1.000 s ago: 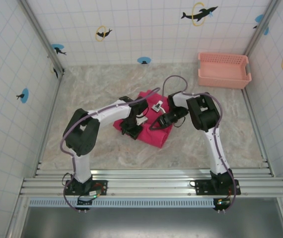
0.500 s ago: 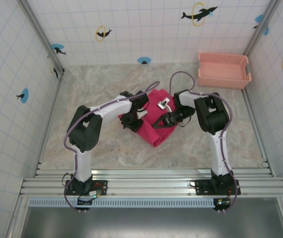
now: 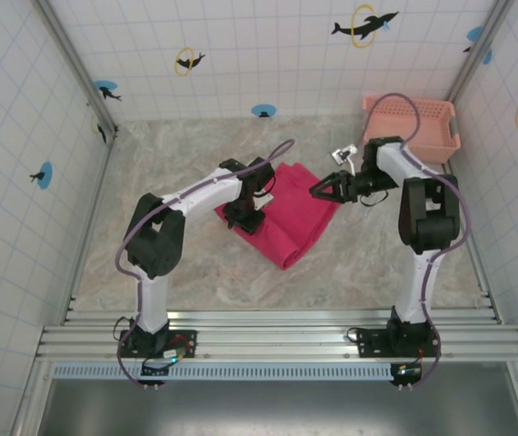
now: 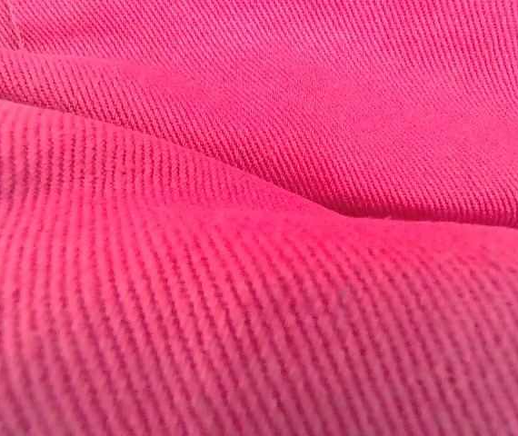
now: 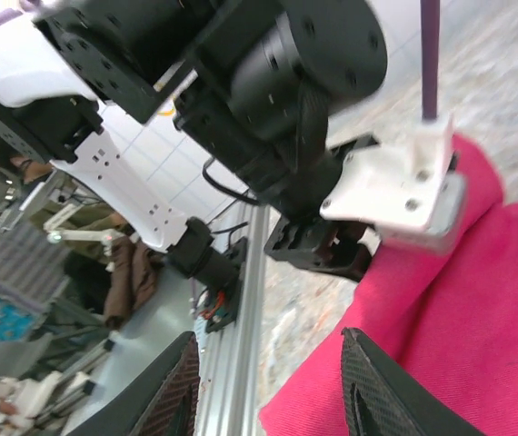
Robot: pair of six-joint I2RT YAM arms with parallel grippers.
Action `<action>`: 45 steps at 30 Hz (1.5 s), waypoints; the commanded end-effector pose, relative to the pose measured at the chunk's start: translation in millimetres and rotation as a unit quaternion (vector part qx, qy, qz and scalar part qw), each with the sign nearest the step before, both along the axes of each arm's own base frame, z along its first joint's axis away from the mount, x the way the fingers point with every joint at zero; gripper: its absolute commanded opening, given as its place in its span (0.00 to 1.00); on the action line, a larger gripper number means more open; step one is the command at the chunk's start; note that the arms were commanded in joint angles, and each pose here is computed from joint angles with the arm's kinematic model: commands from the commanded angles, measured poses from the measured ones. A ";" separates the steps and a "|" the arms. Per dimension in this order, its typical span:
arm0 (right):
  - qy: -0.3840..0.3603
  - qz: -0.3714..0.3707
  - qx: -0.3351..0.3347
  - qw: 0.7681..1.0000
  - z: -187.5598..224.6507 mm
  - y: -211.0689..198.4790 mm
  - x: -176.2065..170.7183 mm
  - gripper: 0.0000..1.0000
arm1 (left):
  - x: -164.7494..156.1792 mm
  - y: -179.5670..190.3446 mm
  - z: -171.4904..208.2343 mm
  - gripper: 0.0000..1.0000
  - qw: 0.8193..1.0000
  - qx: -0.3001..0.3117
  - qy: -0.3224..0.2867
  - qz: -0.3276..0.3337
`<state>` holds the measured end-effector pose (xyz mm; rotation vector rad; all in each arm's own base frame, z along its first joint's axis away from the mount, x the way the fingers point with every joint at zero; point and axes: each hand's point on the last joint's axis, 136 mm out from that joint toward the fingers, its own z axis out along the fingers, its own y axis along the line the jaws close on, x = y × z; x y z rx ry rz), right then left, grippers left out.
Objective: Roll up the long pants
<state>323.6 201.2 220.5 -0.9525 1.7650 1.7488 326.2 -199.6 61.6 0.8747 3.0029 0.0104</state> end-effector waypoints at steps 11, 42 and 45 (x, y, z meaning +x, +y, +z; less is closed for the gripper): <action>-0.115 -0.130 0.003 0.985 120.1 -76.6 -29.1 0.98 | 6.9 4.1 0.3 0.48 1.000 0.011 0.005 -0.011; -0.385 -0.248 -0.581 0.673 32.3 6.0 -2.0 0.98 | 16.9 17.3 12.2 0.46 1.000 0.015 -0.010 -0.014; -0.427 -0.249 -0.513 0.702 25.9 30.8 -35.6 0.98 | 18.7 15.1 12.0 0.46 1.000 0.013 -0.006 -0.017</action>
